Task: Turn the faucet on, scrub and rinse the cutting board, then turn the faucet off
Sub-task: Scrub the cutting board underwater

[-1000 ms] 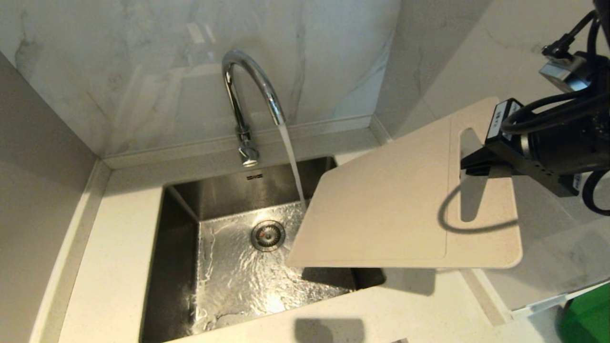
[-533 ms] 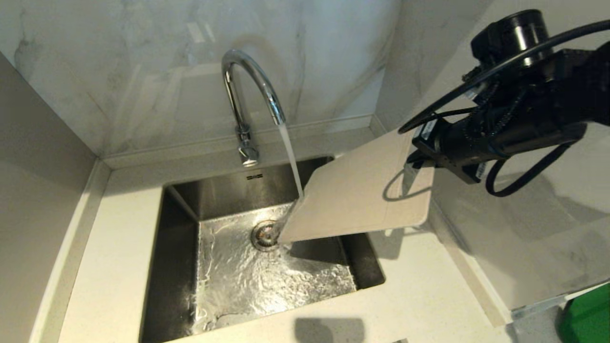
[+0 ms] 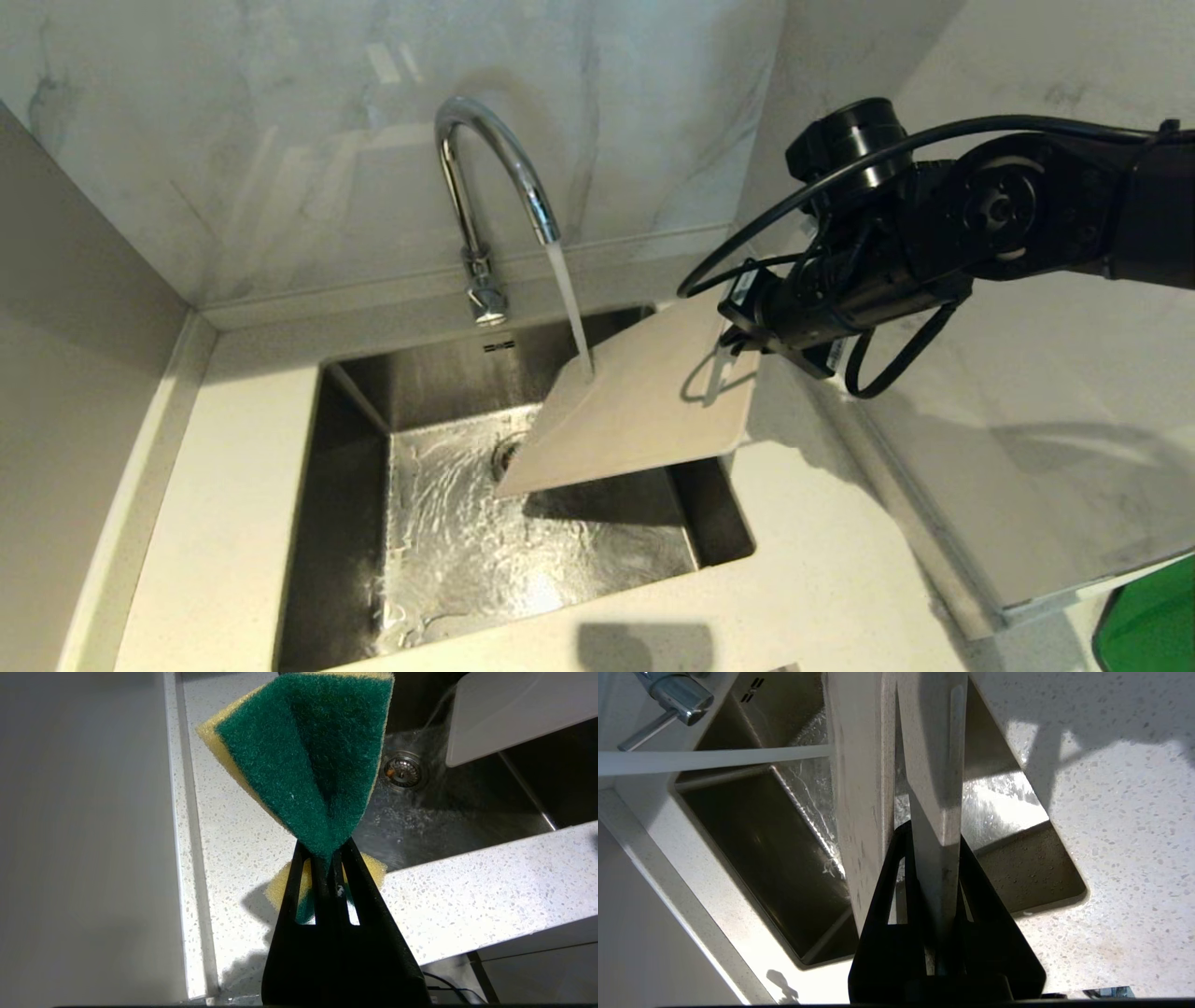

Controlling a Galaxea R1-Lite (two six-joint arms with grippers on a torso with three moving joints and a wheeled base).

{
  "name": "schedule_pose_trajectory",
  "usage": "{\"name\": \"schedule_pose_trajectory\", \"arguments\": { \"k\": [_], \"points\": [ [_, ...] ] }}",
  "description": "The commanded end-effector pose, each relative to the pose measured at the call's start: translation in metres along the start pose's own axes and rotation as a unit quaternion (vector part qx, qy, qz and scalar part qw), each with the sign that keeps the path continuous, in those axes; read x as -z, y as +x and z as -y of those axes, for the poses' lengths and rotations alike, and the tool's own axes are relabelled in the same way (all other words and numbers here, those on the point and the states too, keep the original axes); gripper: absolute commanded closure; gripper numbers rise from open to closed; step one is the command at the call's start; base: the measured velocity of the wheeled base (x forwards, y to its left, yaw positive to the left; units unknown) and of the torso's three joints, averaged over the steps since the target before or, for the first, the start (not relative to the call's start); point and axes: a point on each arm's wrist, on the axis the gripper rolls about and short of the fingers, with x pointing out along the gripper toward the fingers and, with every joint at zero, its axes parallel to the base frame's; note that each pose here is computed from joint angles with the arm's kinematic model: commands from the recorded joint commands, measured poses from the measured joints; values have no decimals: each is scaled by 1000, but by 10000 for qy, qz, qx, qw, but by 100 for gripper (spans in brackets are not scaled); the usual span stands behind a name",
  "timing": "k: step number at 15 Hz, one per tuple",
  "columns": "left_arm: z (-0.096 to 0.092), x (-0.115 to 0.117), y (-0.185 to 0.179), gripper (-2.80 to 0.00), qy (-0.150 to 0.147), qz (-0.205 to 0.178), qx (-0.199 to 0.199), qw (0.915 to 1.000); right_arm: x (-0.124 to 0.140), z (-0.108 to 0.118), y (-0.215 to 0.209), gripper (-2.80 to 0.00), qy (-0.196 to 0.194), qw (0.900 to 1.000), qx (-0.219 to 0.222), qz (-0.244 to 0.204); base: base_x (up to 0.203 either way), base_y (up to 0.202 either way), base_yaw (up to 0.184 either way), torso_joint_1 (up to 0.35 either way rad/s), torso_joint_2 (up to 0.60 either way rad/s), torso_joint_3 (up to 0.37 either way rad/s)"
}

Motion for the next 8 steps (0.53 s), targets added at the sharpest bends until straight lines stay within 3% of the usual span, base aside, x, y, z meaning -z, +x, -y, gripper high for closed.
{"name": "schedule_pose_trajectory", "arguments": {
  "k": [1, 4, 8],
  "points": [
    [0, 0, 0, 0, -9, -23, -1, 10000, 1, 1, 4, 0, 18, 10000, 54, -58, 0, 0, 0, 0, 0, 0],
    [0, 0, -1, 0, 21, -119, 1, 9999, 0, -1, -17, 0, -13, 10000, -3, 24, 0, 0, 0, 0, 0, 0],
    [0, -5, -6, 0, 82, -433, -26, 9990, 5, 0, -76, 0, -50, 10000, 41, -19, 0, 0, 0, 0, 0, 0]
  ]
}}
